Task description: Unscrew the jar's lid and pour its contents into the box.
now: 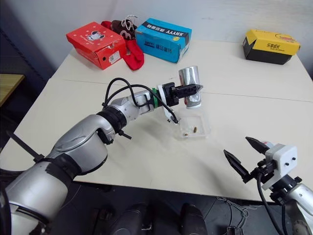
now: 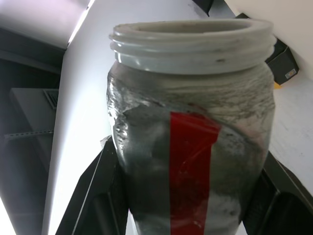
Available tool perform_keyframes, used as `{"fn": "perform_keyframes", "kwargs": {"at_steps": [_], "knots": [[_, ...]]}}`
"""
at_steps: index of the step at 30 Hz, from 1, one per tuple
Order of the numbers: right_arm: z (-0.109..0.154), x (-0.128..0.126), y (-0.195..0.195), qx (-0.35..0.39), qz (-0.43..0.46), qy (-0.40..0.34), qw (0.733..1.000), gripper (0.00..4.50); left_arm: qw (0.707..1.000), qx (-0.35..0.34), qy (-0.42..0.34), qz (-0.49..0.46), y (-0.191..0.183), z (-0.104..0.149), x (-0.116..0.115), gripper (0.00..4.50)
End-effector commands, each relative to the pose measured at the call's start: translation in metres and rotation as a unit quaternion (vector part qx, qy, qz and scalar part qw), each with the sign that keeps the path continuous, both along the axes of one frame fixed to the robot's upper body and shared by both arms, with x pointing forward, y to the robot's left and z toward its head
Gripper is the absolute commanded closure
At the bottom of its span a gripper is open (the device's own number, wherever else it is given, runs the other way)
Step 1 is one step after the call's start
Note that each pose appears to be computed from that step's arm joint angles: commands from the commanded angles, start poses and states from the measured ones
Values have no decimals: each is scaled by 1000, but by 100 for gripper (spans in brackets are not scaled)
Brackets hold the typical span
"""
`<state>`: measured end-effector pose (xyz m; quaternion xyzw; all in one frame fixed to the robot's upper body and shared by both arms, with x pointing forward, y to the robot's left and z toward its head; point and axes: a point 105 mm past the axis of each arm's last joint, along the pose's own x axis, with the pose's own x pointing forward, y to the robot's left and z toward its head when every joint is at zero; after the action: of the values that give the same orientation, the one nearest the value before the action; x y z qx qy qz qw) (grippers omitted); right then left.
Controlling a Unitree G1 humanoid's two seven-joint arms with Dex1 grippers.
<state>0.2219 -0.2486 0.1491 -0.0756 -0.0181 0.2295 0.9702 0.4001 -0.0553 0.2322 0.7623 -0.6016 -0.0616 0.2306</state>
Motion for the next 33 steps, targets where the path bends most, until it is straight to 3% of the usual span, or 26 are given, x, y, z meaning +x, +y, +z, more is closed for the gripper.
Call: {"fn": "perform_keyframes", "kwargs": {"at_steps": [1,4,7,9,13,15,20,23,27,33], "knots": [[9,-2,7,-3,8,-23,1000,2,999,-24,25,-8,-4,15,-2,218],[9,-1,8,1,8,-23,1000,2,988,-57,143,-14,3,13,-1,218],[9,0,8,4,11,-23,1000,2,933,-108,342,-25,19,5,-3,218],[10,1,8,11,14,-30,999,2,846,-190,497,-29,36,10,2,218],[17,2,14,9,51,-60,997,2,665,-292,686,-49,70,16,17,218],[22,4,18,14,73,-87,993,2,549,-340,760,-73,93,15,25,218],[30,9,36,33,142,-134,980,2,393,-416,813,-109,152,3,21,218],[32,4,59,26,224,-166,960,2,349,-482,795,-117,194,-7,10,218],[34,-1,82,38,304,-193,932,2,347,-592,720,-104,268,-24,-20,218],[32,1,93,49,357,-172,917,2,336,-694,634,-56,344,-54,-61,218]]}}
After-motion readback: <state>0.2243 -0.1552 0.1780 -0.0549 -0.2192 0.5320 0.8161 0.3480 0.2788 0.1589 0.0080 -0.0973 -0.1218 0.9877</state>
